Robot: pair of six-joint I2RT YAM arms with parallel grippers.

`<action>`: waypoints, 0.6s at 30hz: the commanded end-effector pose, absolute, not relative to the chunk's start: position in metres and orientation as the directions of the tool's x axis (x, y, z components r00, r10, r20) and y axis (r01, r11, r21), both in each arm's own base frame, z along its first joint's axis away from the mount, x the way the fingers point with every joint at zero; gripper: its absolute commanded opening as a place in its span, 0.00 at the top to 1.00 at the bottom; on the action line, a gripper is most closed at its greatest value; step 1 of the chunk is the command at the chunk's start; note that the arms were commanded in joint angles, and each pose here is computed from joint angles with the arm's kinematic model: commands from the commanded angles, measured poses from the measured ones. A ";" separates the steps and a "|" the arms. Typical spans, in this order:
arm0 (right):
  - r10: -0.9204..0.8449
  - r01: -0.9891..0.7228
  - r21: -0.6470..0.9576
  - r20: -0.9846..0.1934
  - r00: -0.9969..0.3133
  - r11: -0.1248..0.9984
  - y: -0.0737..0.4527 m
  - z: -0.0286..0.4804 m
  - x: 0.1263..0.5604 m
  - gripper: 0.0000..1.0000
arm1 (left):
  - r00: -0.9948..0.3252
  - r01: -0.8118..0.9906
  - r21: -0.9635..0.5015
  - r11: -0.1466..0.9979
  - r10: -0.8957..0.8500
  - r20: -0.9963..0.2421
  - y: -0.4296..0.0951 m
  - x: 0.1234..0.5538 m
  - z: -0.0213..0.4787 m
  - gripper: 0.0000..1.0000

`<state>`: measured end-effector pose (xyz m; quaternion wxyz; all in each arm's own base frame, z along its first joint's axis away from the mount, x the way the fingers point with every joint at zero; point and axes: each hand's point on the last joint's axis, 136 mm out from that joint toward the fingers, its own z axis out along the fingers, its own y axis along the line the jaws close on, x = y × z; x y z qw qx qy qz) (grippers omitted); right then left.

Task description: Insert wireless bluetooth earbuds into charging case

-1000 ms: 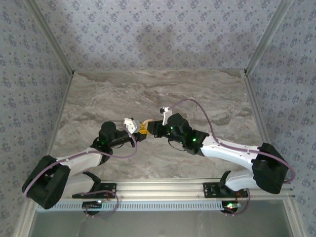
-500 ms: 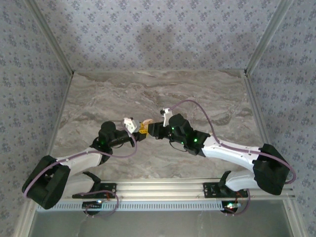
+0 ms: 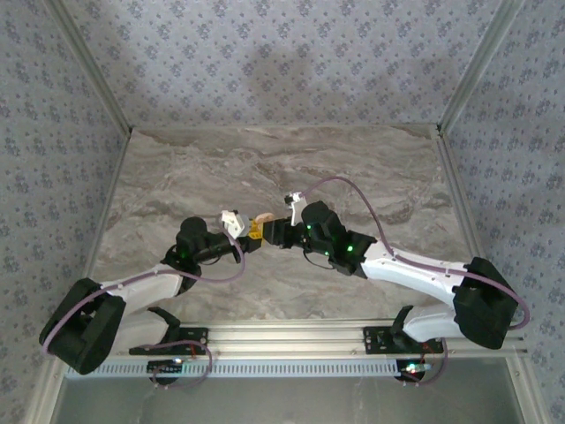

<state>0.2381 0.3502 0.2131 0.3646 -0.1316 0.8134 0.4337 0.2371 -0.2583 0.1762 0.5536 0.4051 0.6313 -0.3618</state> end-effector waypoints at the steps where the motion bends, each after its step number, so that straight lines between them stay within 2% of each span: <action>1: 0.071 -0.537 0.592 -0.709 -0.701 0.601 0.350 0.214 0.239 0.61 | 0.027 0.921 0.046 0.387 0.055 -0.998 -0.262 0.238 0.209 0.96; 18: 0.100 -0.541 0.588 -0.728 -0.679 0.602 0.342 0.231 0.243 0.48 | 0.027 0.921 0.047 0.388 0.058 -0.998 -0.262 0.238 0.208 0.96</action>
